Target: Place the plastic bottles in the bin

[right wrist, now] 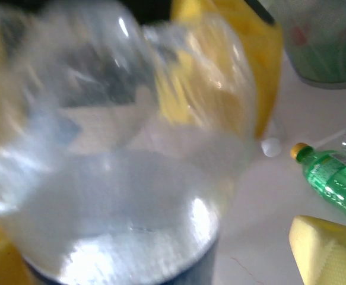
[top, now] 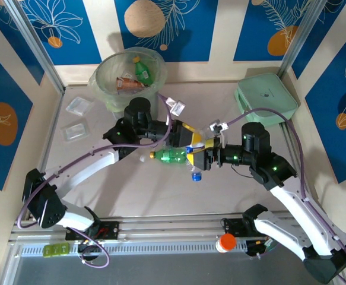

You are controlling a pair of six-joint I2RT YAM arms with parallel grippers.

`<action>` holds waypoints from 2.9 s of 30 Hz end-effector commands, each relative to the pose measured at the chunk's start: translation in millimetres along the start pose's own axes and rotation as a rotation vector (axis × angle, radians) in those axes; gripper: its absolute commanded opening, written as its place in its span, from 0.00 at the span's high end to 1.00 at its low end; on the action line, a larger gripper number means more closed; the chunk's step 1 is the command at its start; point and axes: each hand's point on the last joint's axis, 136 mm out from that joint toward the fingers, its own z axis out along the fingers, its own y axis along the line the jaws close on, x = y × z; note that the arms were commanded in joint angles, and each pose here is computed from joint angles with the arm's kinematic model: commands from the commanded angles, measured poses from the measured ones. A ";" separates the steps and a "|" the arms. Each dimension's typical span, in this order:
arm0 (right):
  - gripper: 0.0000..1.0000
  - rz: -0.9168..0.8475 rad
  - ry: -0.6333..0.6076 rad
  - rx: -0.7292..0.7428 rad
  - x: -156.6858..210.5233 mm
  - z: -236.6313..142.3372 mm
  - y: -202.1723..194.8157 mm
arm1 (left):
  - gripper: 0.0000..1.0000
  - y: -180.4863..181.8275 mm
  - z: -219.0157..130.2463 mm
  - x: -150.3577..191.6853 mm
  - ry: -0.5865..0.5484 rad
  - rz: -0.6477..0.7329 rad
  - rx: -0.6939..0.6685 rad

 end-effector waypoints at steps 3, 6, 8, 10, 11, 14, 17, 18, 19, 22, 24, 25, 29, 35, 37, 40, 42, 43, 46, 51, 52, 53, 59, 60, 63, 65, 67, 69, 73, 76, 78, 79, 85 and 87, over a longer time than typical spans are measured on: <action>0.01 -0.082 -0.122 0.139 -27.0 -43.7 9.3 | 0.52 39.4 -49.1 -67.6 -0.217 -0.050 -0.214; 0.01 -0.122 -0.209 0.162 -45.4 -68.2 23.5 | 0.53 60.2 -84.6 -107.5 -0.354 -0.075 -0.328; 0.01 -0.118 -0.239 0.216 -56.1 -78.4 22.4 | 0.53 67.9 -107.5 -136.3 -0.439 -0.063 -0.379; 0.01 -0.119 -0.244 0.238 -63.2 -83.4 24.0 | 0.57 73.8 -129.0 -163.3 -0.500 -0.035 -0.437; 0.01 -0.117 -0.241 0.244 -65.5 -84.2 24.3 | 0.59 76.6 -140.1 -176.9 -0.530 -0.008 -0.475; 0.01 -0.119 -0.233 0.230 -67.1 -81.3 25.6 | 0.67 92.4 -175.7 -206.9 -0.626 0.032 -0.611; 0.01 -0.109 -0.224 0.231 -64.8 -76.9 20.6 | 0.76 108.5 -208.3 -228.7 -0.699 0.045 -0.690; 0.01 -0.105 -0.220 0.234 -63.3 -75.6 18.3 | 0.78 114.4 -218.5 -234.4 -0.718 0.048 -0.712; 0.01 -0.098 -0.217 0.238 -62.2 -74.0 15.4 | 0.79 120.5 -227.2 -236.9 -0.728 0.040 -0.741; 0.01 -0.078 -0.202 0.243 -56.9 -67.5 6.8 | 0.94 143.8 -249.6 -243.0 -0.749 0.022 -0.804; 0.01 -0.064 -0.187 0.249 -53.0 -62.9 0.6 | 1.00 160.7 -262.9 -243.1 -0.765 0.000 -0.838; 0.01 -0.057 -0.179 0.253 -51.1 -60.7 -2.6 | 1.00 167.6 -267.7 -242.6 -0.769 -0.010 -0.849; 0.01 -0.034 -0.163 0.269 -46.3 -54.3 -13.2 | 0.94 203.0 -292.1 -231.7 -0.794 -0.093 -0.964; 0.01 0.002 -0.137 0.309 -38.8 -45.7 -31.1 | 0.94 252.8 -308.3 -207.5 -0.740 -0.300 -1.118; 0.01 0.015 -0.121 0.333 -36.0 -43.1 -38.5 | 0.89 267.5 -306.1 -199.4 -0.707 -0.356 -1.130; 0.01 0.032 -0.107 0.346 -33.1 -38.9 -45.9 | 0.78 284.1 -301.7 -188.8 -0.667 -0.400 -1.136; 0.01 0.040 -0.103 0.349 -32.3 -36.0 -49.3 | 0.71 292.5 -300.2 -181.4 -0.642 -0.419 -1.144; 0.01 0.043 -0.102 0.353 -32.3 -35.3 -51.1 | 0.69 296.2 -299.4 -178.2 -0.629 -0.424 -1.147; 0.01 0.049 -0.098 0.358 -32.1 -32.3 -54.7 | 0.59 307.1 -297.4 -168.6 -0.599 -0.450 -1.157; 0.01 0.059 -0.082 0.361 -30.1 -27.8 -59.6 | 0.44 310.3 -293.8 -169.2 -0.584 -0.437 -1.141; 0.01 0.061 -0.082 0.361 -29.8 -27.4 -60.1 | 0.40 309.2 -293.3 -171.0 -0.584 -0.428 -1.137; 0.01 0.060 -0.081 0.360 -29.5 -26.9 -60.2 | 0.38 306.0 -293.9 -174.2 -0.589 -0.417 -1.135; 0.01 0.062 -0.081 0.359 -29.5 -26.9 -60.1 | 0.39 275.3 -297.8 -196.8 -0.636 -0.327 -1.115; 0.01 0.062 -0.082 0.359 -29.6 -27.1 -60.0 | 0.41 270.2 -298.6 -199.8 -0.643 -0.314 -1.113; 0.01 0.066 -0.081 0.358 -28.5 -26.6 -60.7 | 0.53 254.7 -304.5 -205.2 -0.666 -0.286 -1.129; 0.01 0.065 -0.083 0.355 -28.6 -26.7 -60.1 | 0.59 245.3 -310.6 -206.4 -0.685 -0.278 -1.141; 0.01 0.067 -0.083 0.354 -27.6 -26.2 -60.7 | 0.60 238.3 -318.9 -204.8 -0.718 -0.287 -1.142; 0.01 0.071 -0.081 0.352 -25.4 -25.3 -61.7 | 0.60 233.1 -329.7 -200.3 -0.762 -0.308 -1.142; 0.01 0.078 -0.074 0.350 -20.5 -23.3 -64.2 | 0.58 230.6 -348.2 -188.3 -0.829 -0.384 -1.108; 0.01 0.078 -0.071 0.351 -17.6 -22.3 -66.1 | 0.50 239.6 -346.3 -176.0 -0.817 -0.462 -1.059; 0.01 0.077 -0.069 0.349 -16.3 -21.2 -67.1 | 0.43 246.2 -340.7 -169.6 -0.791 -0.483 -1.044; 0.01 0.076 -0.068 0.350 -15.5 -20.6 -68.2 | 0.40 249.0 -339.4 -167.5 -0.780 -0.488 -1.043; 0.01 0.084 -0.054 0.354 -10.7 -17.8 -72.6 | 0.21 242.6 -338.3 -178.3 -0.737 -0.436 -1.054; 0.01 0.082 -0.056 0.354 -10.4 -18.6 -72.1 | 0.19 234.2 -343.2 -182.7 -0.742 -0.393 -1.085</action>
